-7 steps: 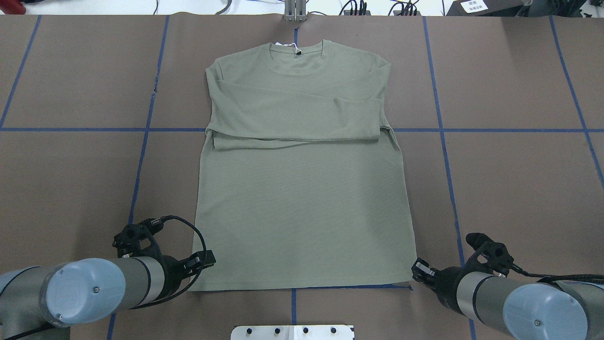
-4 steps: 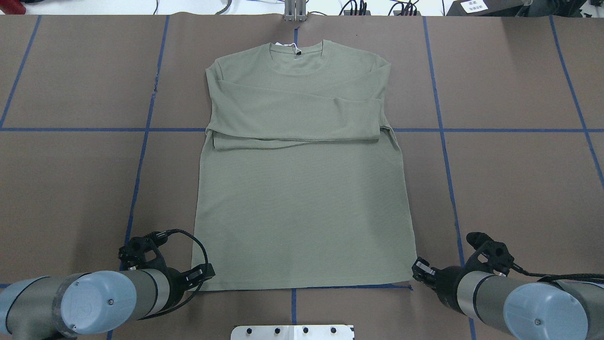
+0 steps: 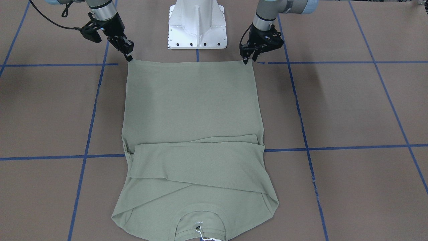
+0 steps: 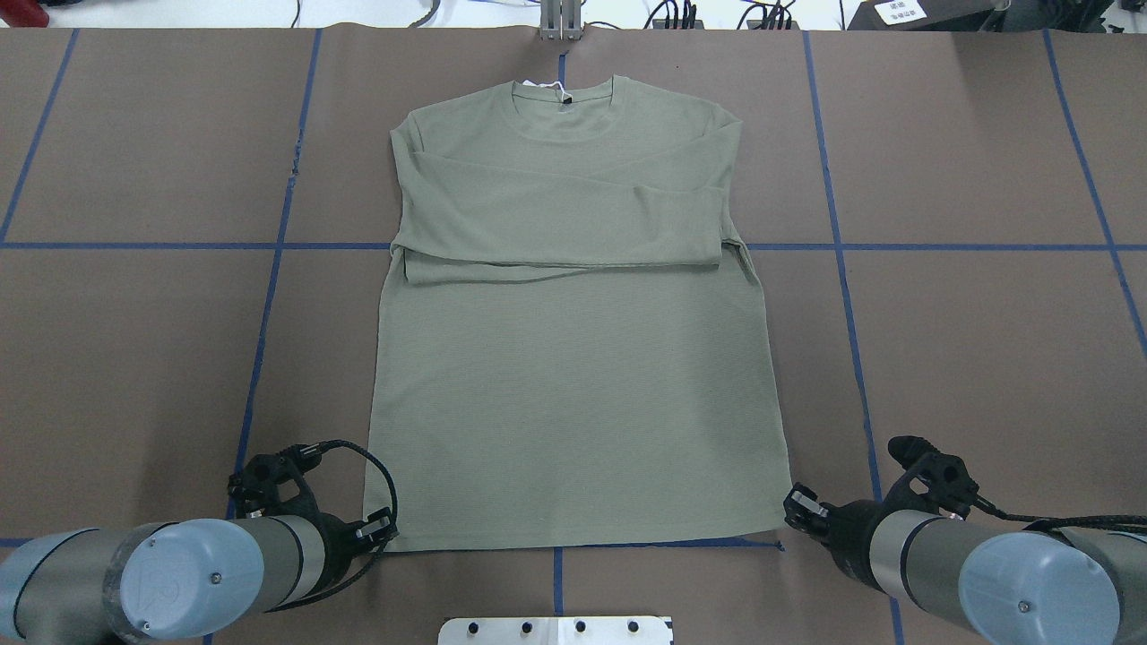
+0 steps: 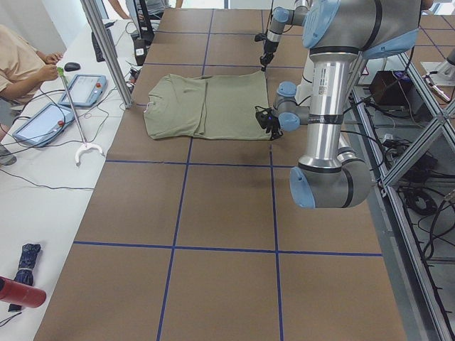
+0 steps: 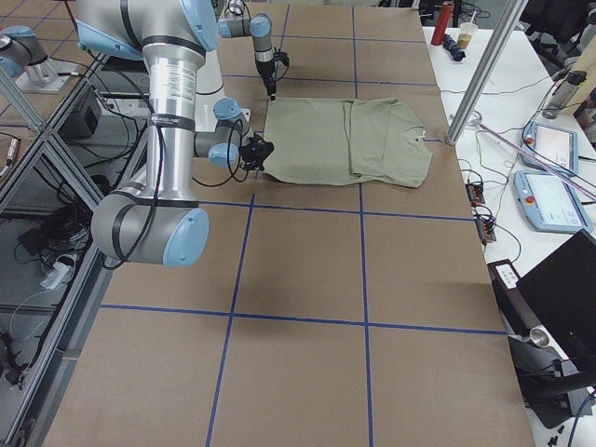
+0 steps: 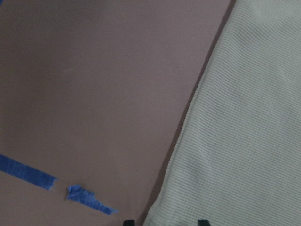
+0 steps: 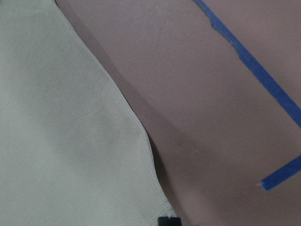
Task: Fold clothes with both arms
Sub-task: 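Grasp both hem corners with the left and right grippers, then lift the hem with both grippers and fold it toward the collar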
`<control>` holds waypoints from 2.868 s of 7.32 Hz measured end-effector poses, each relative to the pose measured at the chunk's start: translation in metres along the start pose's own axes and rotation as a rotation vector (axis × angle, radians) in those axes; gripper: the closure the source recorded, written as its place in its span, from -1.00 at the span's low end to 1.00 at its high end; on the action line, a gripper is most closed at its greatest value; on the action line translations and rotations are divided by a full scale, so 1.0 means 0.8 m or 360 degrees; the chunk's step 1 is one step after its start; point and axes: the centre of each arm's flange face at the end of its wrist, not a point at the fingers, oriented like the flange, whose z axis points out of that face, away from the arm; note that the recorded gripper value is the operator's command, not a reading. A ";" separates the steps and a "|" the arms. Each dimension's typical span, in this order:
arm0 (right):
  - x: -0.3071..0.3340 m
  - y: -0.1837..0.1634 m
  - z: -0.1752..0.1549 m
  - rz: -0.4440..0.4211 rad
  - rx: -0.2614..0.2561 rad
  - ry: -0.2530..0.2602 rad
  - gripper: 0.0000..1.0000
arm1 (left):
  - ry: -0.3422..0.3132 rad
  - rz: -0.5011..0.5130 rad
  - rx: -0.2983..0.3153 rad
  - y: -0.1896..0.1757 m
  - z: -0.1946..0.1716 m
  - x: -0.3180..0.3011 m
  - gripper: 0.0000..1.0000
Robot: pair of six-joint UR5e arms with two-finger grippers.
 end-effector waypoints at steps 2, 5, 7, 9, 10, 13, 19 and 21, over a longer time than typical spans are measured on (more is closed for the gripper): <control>0.000 -0.001 0.000 0.0000 0.0003 0.0000 1.00 | 0.0001 0.0000 -0.0001 0.000 -0.001 0.001 1.00; -0.002 -0.004 -0.001 0.0004 0.0008 -0.0006 1.00 | 0.0020 0.0001 -0.0030 0.003 -0.011 0.005 1.00; -0.006 -0.002 -0.014 0.0005 -0.0015 -0.0022 1.00 | 0.0079 0.0003 -0.0068 0.004 -0.048 0.005 1.00; -0.006 0.013 -0.035 -0.0010 -0.0090 -0.0029 1.00 | 0.0118 -0.0011 -0.0131 0.018 -0.090 -0.010 1.00; -0.007 0.024 -0.046 -0.0022 -0.0134 -0.0038 1.00 | 0.0126 -0.0035 -0.0176 0.031 -0.109 -0.019 1.00; 0.002 0.043 -0.086 -0.0062 -0.0232 -0.0043 1.00 | 0.0157 -0.0094 -0.0243 0.041 -0.153 -0.031 1.00; -0.142 -0.181 -0.032 -0.0187 0.0141 -0.0080 1.00 | 0.0410 0.0083 0.0213 -0.178 -0.176 0.123 1.00; -0.241 -0.283 -0.006 -0.0296 0.0290 0.0070 1.00 | 0.0326 0.0176 0.0429 -0.305 -0.160 0.143 1.00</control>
